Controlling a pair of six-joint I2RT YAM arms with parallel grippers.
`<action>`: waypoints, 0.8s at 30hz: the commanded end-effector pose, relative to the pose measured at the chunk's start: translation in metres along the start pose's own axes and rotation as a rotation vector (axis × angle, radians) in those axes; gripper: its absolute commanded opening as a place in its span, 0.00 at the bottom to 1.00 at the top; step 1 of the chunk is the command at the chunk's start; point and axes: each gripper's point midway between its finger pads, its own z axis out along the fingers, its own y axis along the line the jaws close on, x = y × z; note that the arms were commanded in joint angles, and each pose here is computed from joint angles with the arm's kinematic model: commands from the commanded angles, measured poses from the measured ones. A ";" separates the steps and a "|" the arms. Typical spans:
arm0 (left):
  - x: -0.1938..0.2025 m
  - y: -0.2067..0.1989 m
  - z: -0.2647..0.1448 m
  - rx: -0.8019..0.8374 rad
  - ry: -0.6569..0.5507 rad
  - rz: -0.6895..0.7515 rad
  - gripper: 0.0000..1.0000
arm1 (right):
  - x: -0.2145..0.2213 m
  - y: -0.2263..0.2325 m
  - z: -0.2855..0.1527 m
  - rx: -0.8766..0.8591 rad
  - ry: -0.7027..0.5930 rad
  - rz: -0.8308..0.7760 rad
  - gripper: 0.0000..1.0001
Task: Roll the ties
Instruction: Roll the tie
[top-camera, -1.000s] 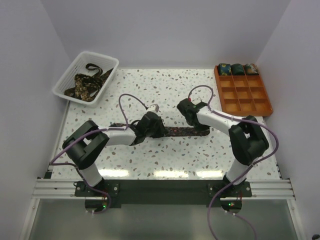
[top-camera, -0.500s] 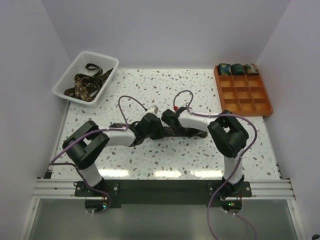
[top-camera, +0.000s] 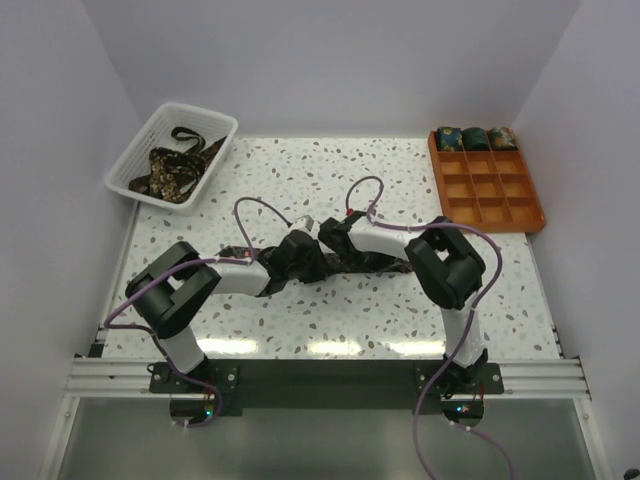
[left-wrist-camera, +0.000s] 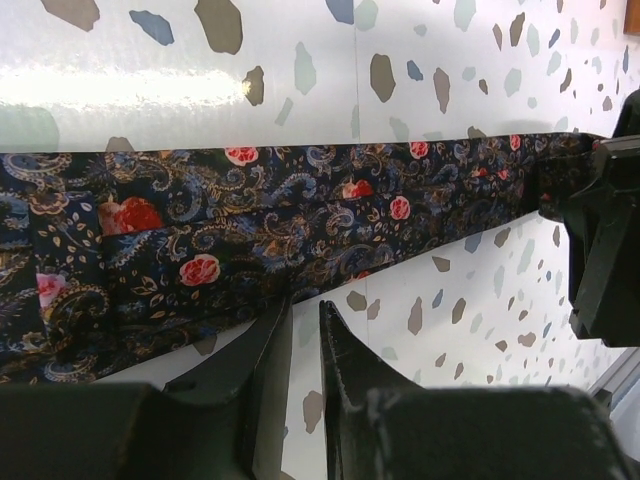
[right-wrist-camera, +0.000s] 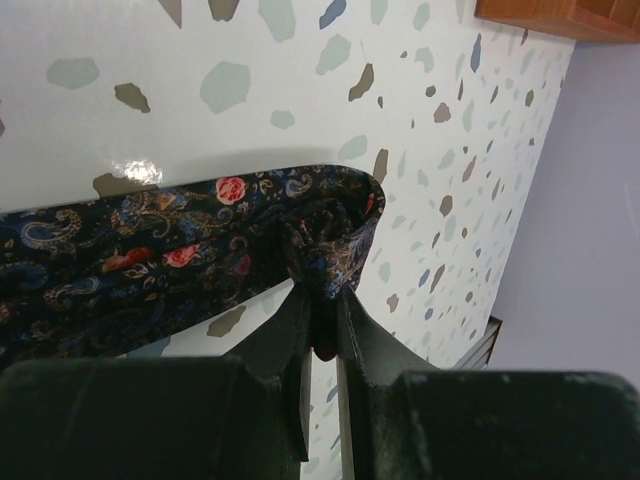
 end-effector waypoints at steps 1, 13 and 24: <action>-0.004 -0.002 0.001 0.025 -0.020 -0.017 0.22 | -0.016 -0.015 -0.005 0.061 -0.052 0.094 0.00; -0.004 -0.004 0.000 0.029 -0.023 -0.018 0.22 | -0.015 0.002 0.010 0.077 -0.020 0.081 0.00; -0.005 -0.004 0.001 0.031 -0.025 -0.022 0.21 | -0.020 0.018 0.010 0.012 -0.024 0.134 0.15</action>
